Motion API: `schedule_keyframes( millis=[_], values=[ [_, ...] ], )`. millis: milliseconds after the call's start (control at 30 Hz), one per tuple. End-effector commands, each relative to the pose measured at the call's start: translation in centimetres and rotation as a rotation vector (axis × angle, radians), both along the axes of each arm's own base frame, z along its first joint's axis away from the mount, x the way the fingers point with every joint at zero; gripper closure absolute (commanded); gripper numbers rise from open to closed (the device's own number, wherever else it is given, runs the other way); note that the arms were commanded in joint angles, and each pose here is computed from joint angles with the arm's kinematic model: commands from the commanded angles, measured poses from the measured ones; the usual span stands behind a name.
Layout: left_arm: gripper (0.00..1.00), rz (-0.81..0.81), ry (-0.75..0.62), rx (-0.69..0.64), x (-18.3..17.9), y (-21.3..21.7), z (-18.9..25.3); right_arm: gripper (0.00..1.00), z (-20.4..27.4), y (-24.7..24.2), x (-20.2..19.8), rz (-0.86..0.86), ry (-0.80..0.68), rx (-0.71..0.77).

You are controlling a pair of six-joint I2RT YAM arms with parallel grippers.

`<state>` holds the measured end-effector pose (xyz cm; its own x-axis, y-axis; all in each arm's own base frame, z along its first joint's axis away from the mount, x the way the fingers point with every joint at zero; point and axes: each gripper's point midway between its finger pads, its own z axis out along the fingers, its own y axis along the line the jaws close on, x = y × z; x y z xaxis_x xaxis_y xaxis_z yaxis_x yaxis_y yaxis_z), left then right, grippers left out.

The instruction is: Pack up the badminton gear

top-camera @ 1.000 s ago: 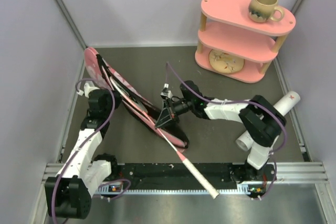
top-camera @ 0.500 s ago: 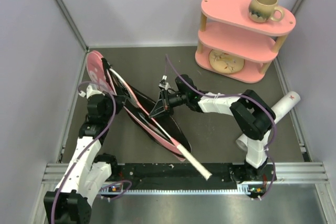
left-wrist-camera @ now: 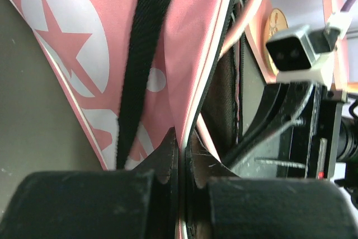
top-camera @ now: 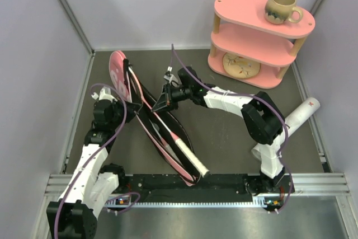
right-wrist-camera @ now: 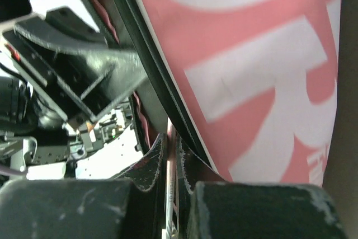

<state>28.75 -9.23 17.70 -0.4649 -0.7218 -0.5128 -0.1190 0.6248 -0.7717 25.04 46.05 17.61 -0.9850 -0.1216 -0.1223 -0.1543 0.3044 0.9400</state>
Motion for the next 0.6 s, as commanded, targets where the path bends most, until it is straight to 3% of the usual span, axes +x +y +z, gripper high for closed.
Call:
schedule_keyframes(
  millis=[0,367,567],
  values=[
    [1.00,-0.128,-0.116,-0.040,-0.5,-2.1,4.3,1.00,1.8,1.3,4.2,-0.082,-0.175,0.015],
    [1.00,-0.170,-0.110,-0.105,-1.4,-3.1,4.4,1.00,0.2,2.0,7.6,-0.221,-0.407,-0.095],
    [1.00,-0.168,-0.114,-0.081,-1.4,-2.9,4.3,1.00,2.2,2.1,6.8,-0.221,-0.426,-0.069]
  ],
)
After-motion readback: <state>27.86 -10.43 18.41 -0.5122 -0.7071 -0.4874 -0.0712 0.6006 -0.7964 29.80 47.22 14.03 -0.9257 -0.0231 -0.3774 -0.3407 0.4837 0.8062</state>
